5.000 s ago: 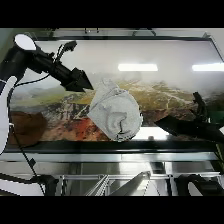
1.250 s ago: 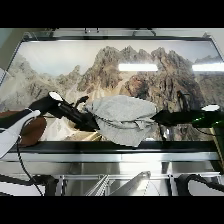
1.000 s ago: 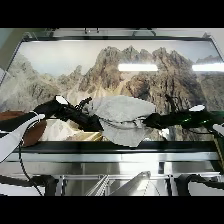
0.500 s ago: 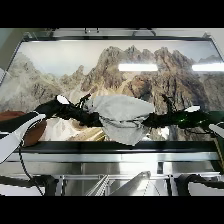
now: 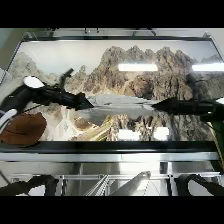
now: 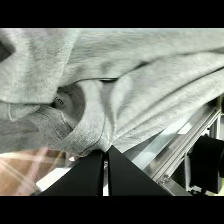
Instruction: Fold the shirts.
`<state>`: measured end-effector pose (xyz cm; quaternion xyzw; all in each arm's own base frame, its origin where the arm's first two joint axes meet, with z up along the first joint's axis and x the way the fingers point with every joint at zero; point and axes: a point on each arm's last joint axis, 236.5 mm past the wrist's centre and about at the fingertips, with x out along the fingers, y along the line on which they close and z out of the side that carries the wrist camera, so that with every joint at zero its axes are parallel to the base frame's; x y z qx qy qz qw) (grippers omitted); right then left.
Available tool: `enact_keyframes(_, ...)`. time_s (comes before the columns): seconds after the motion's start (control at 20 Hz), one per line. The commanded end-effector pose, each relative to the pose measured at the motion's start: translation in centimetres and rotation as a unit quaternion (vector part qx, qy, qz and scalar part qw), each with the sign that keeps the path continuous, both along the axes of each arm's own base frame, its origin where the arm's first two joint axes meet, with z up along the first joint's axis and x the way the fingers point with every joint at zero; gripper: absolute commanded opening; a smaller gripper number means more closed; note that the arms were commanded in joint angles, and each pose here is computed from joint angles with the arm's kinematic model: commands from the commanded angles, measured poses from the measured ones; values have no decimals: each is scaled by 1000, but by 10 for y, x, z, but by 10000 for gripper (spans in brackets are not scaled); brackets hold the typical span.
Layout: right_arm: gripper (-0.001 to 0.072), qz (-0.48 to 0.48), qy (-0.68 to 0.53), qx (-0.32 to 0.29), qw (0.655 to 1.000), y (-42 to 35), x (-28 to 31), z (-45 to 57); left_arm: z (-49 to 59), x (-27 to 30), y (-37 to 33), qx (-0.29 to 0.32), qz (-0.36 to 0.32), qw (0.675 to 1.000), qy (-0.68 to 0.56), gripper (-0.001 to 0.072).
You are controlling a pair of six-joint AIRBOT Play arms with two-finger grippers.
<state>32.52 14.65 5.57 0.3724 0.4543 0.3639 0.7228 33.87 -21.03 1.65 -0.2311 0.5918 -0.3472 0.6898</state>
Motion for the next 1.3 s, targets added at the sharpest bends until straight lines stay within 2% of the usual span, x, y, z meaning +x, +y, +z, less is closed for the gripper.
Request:
enact_keyframes(0.0, 20, -12, -58, 29, 998, -9, -7, 53, 34, -5, 23, -7, 28, 999, -36, 20)
enact_keyframes(0.25, 20, 12, -40, 42, 998, 8, -21, 57, 28, -37, 24, -5, 40, 999, -36, 20)
enact_keyframes(0.5, 29, 77, 9, 47, 996, 56, -58, 27, -17, -74, 7, 9, 25, 1000, 2, 21)
enact_keyframes(0.55, 83, 82, 21, 43, 995, 64, -65, 16, -24, -79, 4, 13, 22, 1000, 6, 21)
enact_keyframes(0.6, 189, 82, 32, 35, 996, 69, -70, 4, -30, -85, 0, 17, 18, 1000, 9, 21)
enact_keyframes(0.95, 196, 76, 86, -74, 991, 54, -100, -82, -40, -99, -2, 23, 0, 1000, 19, 21)
enact_keyframes(1.0, 383, 81, 97, -82, 989, 53, -105, -86, -40, -100, -2, 22, -1, 1000, 21, 21)
enact_keyframes(1.05, 495, 89, 105, -83, 987, 53, -111, -87, -40, -100, -1, 21, 0, 1000, 23, 21)
enact_keyframes(1.25, 493, 76, 114, -89, 986, 55, -109, -92, -39, -97, 5, 20, 9, 999, 26, 21)
